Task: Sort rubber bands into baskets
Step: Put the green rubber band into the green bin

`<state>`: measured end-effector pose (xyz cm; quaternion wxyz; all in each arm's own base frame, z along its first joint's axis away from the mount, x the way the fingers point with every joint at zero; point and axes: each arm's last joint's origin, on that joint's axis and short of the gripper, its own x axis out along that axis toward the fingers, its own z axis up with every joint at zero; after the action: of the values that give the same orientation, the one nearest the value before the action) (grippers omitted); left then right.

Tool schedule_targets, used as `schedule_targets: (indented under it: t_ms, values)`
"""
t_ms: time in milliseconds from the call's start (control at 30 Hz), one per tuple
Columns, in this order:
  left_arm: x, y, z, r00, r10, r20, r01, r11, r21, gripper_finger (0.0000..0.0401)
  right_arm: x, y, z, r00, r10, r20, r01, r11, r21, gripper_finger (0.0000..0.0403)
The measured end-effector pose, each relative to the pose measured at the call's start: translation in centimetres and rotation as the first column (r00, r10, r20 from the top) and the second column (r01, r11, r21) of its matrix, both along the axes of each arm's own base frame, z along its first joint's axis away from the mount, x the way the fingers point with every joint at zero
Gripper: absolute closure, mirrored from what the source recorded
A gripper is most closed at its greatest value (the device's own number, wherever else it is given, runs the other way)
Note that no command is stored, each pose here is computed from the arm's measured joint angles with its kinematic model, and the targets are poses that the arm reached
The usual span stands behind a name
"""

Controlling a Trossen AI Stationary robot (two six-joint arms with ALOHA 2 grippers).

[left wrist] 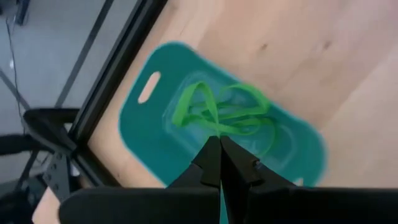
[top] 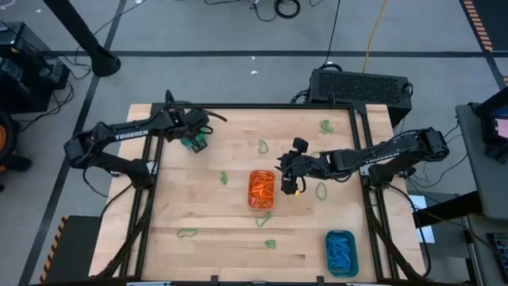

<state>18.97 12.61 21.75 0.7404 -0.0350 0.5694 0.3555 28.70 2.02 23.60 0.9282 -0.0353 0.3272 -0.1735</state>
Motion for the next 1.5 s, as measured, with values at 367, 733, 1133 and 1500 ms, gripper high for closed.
schedule_targets:
  t_ms: [367, 733, 1133, 1500]
  values:
    - [0.2, 1.0, -1.2, 0.999, 0.030, -0.036, -0.031, 0.999, -0.026, 0.0352, 0.0, 0.0, 0.0, 1.000, 0.000, -0.002, 0.000, 1.000, 0.000, 0.0280]
    - [0.5, 0.7, -1.3, 0.999, 0.012, -0.048, -0.013, 0.999, -0.031, 0.0268, 0.0, 0.0, 0.0, 1.000, 0.000, -0.001, 0.000, 1.000, 0.000, 0.0280]
    - [0.3, -0.9, 0.0, 0.996, 0.031, 0.079, -0.023, 0.994, -0.109, 0.0257, -1.6, -4.0, -1.3, 0.949, -0.274, -0.157, 0.286, 0.957, 0.056, 0.0313]
    - [0.5, -5.3, 3.5, 0.943, -0.114, 0.313, 0.137, 0.989, -0.053, 0.0257, -7.7, -16.6, -2.5, 0.664, -0.651, -0.367, 0.732, 0.667, 0.142, 0.0338]
